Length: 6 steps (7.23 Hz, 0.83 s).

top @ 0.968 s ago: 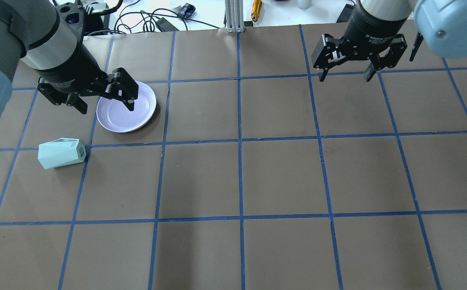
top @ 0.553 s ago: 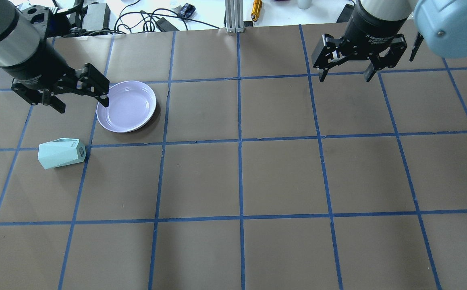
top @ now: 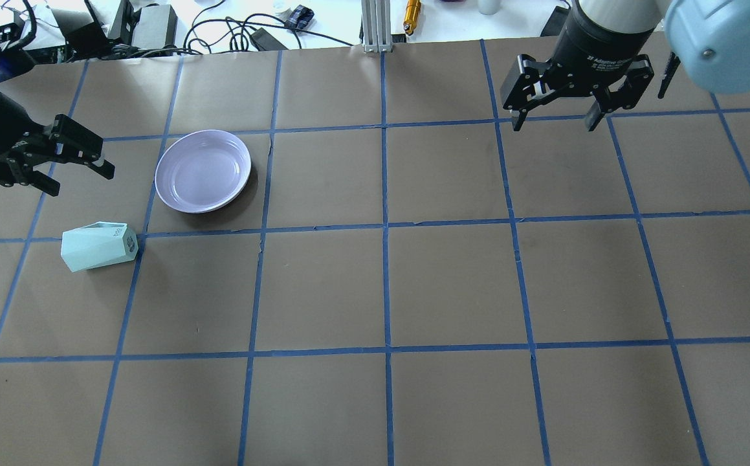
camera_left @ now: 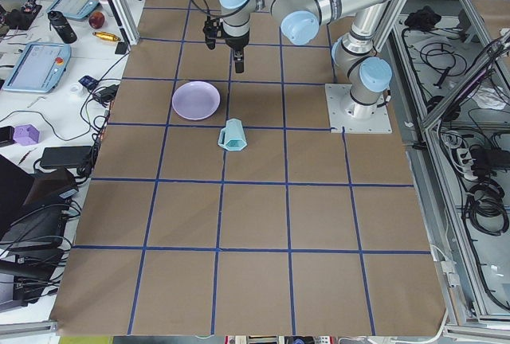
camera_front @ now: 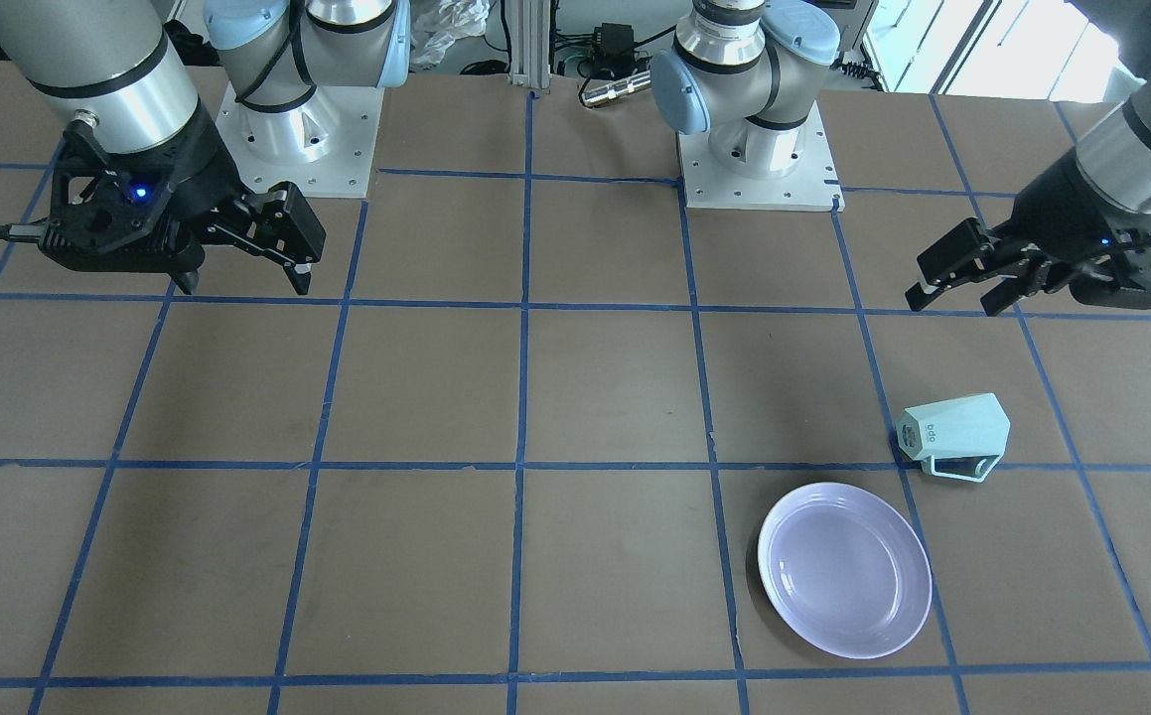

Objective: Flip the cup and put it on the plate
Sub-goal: 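Move the left gripper away from the plate toward the side of the mint-green cup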

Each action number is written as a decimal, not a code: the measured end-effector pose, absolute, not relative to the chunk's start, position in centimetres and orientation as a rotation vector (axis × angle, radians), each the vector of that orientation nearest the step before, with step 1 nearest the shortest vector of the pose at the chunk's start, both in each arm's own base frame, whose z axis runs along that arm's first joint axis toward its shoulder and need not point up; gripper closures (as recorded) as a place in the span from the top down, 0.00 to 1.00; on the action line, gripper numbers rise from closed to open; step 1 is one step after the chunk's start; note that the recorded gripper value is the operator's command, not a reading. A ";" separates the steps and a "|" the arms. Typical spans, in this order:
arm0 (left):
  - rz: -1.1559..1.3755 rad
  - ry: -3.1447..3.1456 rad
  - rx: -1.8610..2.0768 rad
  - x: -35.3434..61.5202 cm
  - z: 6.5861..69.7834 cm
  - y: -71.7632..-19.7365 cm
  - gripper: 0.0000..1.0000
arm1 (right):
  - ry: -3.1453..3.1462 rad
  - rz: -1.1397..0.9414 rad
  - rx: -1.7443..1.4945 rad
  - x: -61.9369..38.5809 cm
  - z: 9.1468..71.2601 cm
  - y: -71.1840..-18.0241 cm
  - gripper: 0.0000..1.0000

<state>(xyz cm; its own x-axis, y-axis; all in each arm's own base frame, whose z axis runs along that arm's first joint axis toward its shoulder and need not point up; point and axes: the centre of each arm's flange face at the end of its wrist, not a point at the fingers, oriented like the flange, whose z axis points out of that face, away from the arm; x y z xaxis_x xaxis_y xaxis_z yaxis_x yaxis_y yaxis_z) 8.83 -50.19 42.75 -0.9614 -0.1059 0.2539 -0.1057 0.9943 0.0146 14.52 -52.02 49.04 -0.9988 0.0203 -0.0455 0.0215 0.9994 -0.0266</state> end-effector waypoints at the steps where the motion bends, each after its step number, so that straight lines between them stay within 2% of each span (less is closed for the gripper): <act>1: 0.000 -2.836 0.122 12.3 40.8 -50.3 1.00 | 3.096 -0.042 0.032 14.5 49.0 -52.0 1.00; 6: 0.075 -2.635 -0.023 24.7 31.2 -51.1 1.00 | 3.096 -0.042 0.032 14.5 49.0 -52.0 1.00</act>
